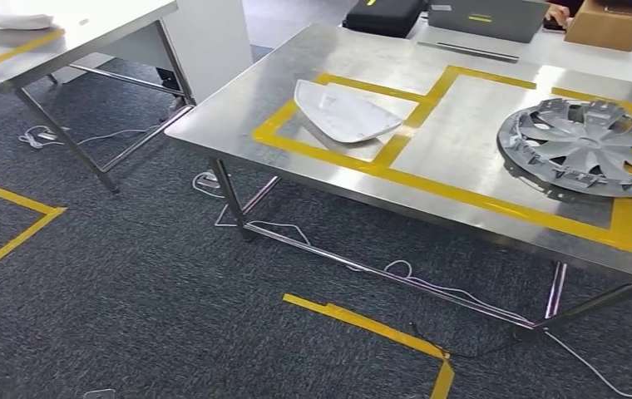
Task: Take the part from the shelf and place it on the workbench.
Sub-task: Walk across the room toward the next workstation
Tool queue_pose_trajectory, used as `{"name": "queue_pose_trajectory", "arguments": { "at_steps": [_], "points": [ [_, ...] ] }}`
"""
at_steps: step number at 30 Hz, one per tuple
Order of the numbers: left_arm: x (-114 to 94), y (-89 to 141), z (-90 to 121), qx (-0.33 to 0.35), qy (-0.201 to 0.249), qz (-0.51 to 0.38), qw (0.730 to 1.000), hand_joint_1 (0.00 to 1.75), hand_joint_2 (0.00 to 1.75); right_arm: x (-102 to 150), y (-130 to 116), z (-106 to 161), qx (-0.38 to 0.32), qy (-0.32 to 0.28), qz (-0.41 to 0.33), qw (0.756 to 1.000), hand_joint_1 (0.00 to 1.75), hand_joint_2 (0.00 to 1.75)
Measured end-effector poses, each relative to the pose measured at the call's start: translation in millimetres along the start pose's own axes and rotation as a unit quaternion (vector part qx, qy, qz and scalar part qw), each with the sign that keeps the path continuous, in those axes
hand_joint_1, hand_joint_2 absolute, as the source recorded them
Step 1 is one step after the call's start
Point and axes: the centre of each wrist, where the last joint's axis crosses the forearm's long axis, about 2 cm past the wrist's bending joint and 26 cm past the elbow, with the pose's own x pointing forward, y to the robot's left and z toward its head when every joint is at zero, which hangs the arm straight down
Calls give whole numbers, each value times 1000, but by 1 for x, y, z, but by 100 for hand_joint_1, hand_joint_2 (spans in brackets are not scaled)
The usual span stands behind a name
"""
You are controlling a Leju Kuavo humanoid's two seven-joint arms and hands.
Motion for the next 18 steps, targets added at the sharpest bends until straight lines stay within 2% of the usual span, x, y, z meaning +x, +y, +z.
{"name": "queue_pose_trajectory", "arguments": {
  "at_steps": [6, 18],
  "points": [
    [-7, 0, 4, -13, 30, -1, 999, 0, 0, 0, 0, 0, -2, -7, -3, 1000, 0, 0],
    [-9, -4, 7, -23, 13, -8, 1000, 0, 0, 4, -3, -2, -10, -16, -18, 1000, 0, 0]
  ]
}}
